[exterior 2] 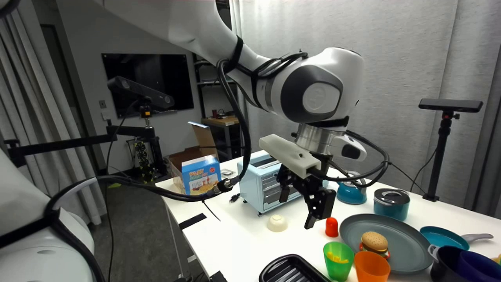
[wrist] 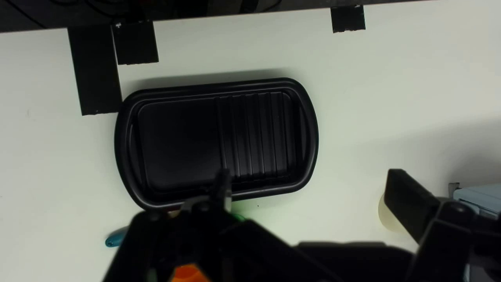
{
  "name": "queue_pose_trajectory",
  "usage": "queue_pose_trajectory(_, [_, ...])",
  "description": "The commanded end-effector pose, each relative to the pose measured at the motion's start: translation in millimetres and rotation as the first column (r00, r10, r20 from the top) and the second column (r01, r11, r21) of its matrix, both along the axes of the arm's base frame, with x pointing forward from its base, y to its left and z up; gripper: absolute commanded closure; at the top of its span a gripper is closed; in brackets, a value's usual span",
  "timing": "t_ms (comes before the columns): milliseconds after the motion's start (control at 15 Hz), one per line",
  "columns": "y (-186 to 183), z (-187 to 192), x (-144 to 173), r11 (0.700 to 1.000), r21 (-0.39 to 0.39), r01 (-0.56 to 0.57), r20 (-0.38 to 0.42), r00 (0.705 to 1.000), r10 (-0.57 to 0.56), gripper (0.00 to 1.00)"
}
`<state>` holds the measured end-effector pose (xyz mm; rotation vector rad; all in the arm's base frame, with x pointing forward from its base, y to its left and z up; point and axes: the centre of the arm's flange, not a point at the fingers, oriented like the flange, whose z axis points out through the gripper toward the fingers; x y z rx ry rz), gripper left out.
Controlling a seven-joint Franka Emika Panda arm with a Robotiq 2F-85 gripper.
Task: Take the burger toy off the plate
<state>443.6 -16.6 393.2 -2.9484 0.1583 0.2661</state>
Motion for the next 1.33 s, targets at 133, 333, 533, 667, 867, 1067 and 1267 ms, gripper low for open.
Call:
queue_pose_trajectory(133, [3, -1, 1, 1.000, -0.017, -0.004, 0.026, 1.000, 0.004, 0.00])
queue_pose_trajectory(333, [7, -2, 8, 1.000, -0.028, -0.014, 0.054, 0.998, 0.015, 0.00])
queue_pose_trajectory(533, [10, -3, 19, 0.998, -0.053, -0.019, 0.099, 0.995, 0.024, 0.00])
queue_pose_trajectory(667, [12, -5, 28, 0.997, -0.070, -0.020, 0.130, 0.991, 0.029, 0.00])
queue_pose_trajectory(867, [13, -10, 41, 0.996, -0.091, -0.017, 0.167, 0.985, 0.032, 0.00])
queue_pose_trajectory(1067, [13, -14, 52, 0.994, -0.111, -0.015, 0.195, 0.980, 0.037, 0.00])
queue_pose_trajectory(1267, [11, -17, 66, 0.991, -0.135, -0.012, 0.216, 0.975, 0.042, 0.00])
